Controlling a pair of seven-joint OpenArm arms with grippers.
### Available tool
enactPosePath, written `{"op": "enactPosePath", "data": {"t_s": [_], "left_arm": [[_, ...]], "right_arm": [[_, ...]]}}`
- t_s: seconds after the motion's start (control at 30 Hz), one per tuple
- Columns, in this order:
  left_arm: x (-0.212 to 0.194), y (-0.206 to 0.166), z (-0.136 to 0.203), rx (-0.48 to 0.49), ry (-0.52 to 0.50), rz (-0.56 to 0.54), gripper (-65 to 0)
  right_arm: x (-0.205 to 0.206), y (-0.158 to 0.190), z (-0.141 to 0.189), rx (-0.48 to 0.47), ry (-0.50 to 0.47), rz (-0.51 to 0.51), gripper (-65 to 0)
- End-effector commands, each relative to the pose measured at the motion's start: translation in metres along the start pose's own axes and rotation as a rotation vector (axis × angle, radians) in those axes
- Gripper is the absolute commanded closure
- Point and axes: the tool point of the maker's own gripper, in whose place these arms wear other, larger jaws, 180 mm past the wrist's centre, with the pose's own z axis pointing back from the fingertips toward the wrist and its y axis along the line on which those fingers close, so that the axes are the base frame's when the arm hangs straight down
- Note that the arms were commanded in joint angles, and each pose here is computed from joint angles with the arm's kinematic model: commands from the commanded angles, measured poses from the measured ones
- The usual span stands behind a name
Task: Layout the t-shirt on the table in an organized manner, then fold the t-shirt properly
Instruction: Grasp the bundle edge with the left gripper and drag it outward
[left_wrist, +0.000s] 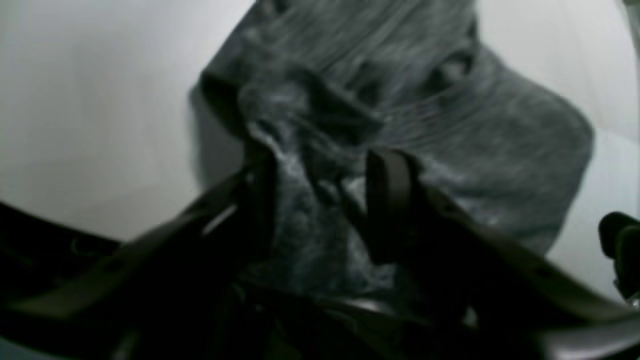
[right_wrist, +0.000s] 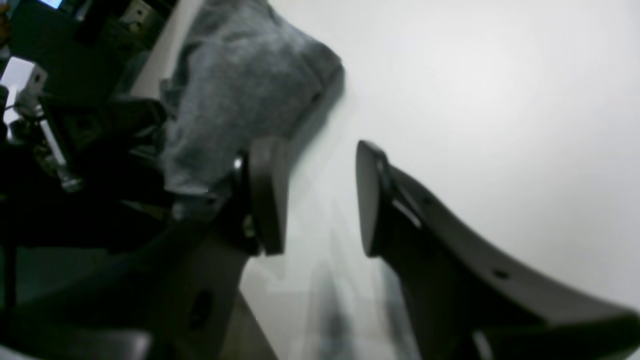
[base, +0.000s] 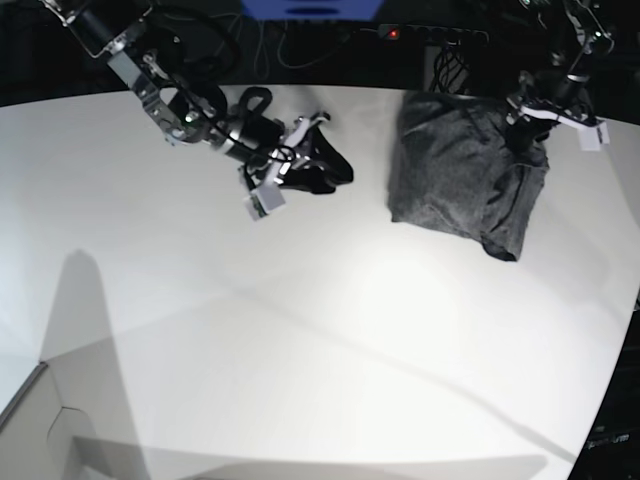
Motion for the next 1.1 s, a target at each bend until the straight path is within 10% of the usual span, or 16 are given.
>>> {"op": "enactPosePath", "data": {"t_s": [0.0, 0.77, 0.97, 1.07], "left_arm": [[0.014, -0.001, 0.008, -0.008, -0.037, -0.029, -30.6], [0.047, 0.010, -0.018, -0.055, -0.074, 0.007, -32.3], [0.051, 0.009, -0.020, -0.059, -0.085, 0.007, -0.5], [0.054, 0.007, -0.019, -0.061, -0.094, 0.005, -2.0]], "right_arm": [[0.016, 0.007, 0.001, 0.028, -0.038, 0.015, -20.4], [0.002, 0.006, 0.011, 0.023, 0.030, 0.029, -20.3], [0.002, 0.005, 0.011, 0.022, 0.031, 0.032, -20.3], [0.003, 0.005, 0.011, 0.022, 0.030, 0.033, -20.3]]}}
